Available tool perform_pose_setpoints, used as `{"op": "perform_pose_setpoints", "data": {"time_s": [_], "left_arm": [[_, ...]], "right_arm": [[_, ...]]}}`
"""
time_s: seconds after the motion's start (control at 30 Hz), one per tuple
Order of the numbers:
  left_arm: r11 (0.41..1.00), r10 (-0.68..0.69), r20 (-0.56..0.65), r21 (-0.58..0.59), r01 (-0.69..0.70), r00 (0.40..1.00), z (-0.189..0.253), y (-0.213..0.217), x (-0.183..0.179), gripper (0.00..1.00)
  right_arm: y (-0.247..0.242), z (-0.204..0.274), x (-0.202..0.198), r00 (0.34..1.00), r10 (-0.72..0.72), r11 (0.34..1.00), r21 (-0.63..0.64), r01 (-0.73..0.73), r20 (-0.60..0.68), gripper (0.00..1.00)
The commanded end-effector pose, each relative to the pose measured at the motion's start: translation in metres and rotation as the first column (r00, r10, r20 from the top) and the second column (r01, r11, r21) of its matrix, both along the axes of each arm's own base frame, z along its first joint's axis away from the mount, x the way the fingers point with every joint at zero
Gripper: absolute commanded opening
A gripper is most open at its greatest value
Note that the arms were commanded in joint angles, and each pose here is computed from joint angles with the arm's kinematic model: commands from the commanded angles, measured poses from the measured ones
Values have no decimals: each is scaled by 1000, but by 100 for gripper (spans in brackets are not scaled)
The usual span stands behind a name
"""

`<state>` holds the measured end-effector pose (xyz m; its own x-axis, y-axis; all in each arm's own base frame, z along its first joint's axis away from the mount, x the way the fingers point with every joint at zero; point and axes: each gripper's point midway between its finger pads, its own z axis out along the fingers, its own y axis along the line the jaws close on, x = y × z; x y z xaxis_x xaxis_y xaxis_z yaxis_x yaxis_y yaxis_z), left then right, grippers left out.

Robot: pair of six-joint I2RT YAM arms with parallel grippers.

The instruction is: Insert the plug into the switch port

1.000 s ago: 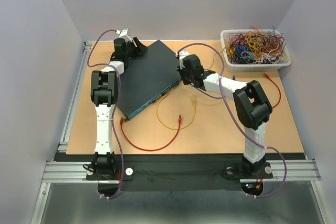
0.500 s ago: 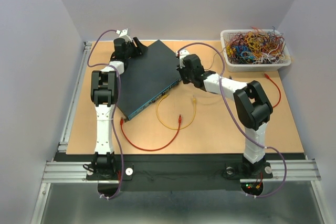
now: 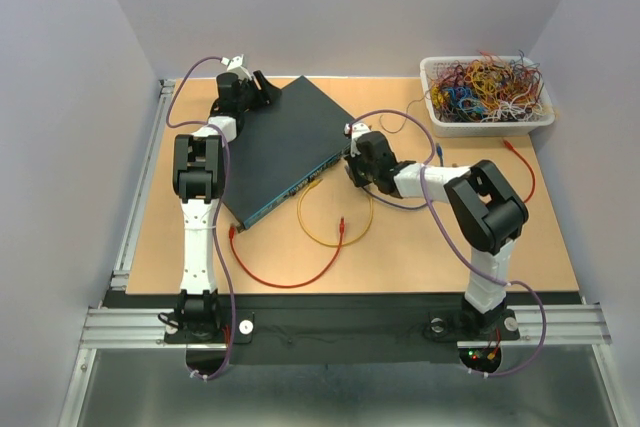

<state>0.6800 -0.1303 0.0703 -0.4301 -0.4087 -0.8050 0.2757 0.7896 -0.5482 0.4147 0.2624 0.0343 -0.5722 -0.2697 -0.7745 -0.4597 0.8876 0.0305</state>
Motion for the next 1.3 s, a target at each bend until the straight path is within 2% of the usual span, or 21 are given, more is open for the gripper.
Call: {"op": "perform_pose_setpoints", "data": {"time_s": [0.0, 0.1, 0.13, 0.2, 0.37, 0.63, 0.87, 1.03, 1.1, 1.27], "left_arm": [[982, -180, -161, -86, 168, 970, -19, -69, -42, 64], [981, -183, -160, -87, 171, 970, -18, -69, -43, 64], [981, -185, -157, -87, 173, 970, -17, -70, -43, 64], [981, -187, -157, -87, 175, 970, -18, -70, -43, 65], [980, -191, -157, -90, 178, 969, -18, -70, -43, 65], [980, -193, -154, -89, 181, 969, -17, -71, -43, 64], [979, -194, -155, -91, 181, 969, -18, -71, -44, 65], [979, -194, -155, -91, 181, 969, -18, -70, -43, 64], [979, -194, -156, -91, 181, 968, -18, -70, -44, 64], [979, -194, -155, -91, 181, 969, -18, -70, -43, 64]], "right_arm": [[9, 1, -12, 1000, 0, 997, 80, 3, -26, 1], [7, -6, -19, 999, -4, 997, 78, 8, -50, 14], [4, -8, -19, 999, -12, 997, 70, 16, -53, 25], [2, -7, -17, 998, -24, 998, 58, 26, -50, 38], [5, 3, -12, 999, -24, 998, 64, 26, -35, 45], [-3, 6, 2, 998, -65, 998, 10, 65, 4, 45], [3, 7, 5, 999, -50, 998, 23, 50, 1, 40], [9, 11, 8, 999, -38, 998, 42, 38, 1, 39], [11, 12, 10, 999, -36, 998, 46, 36, 4, 36], [12, 11, 9, 999, -32, 998, 46, 32, 0, 21]]}}
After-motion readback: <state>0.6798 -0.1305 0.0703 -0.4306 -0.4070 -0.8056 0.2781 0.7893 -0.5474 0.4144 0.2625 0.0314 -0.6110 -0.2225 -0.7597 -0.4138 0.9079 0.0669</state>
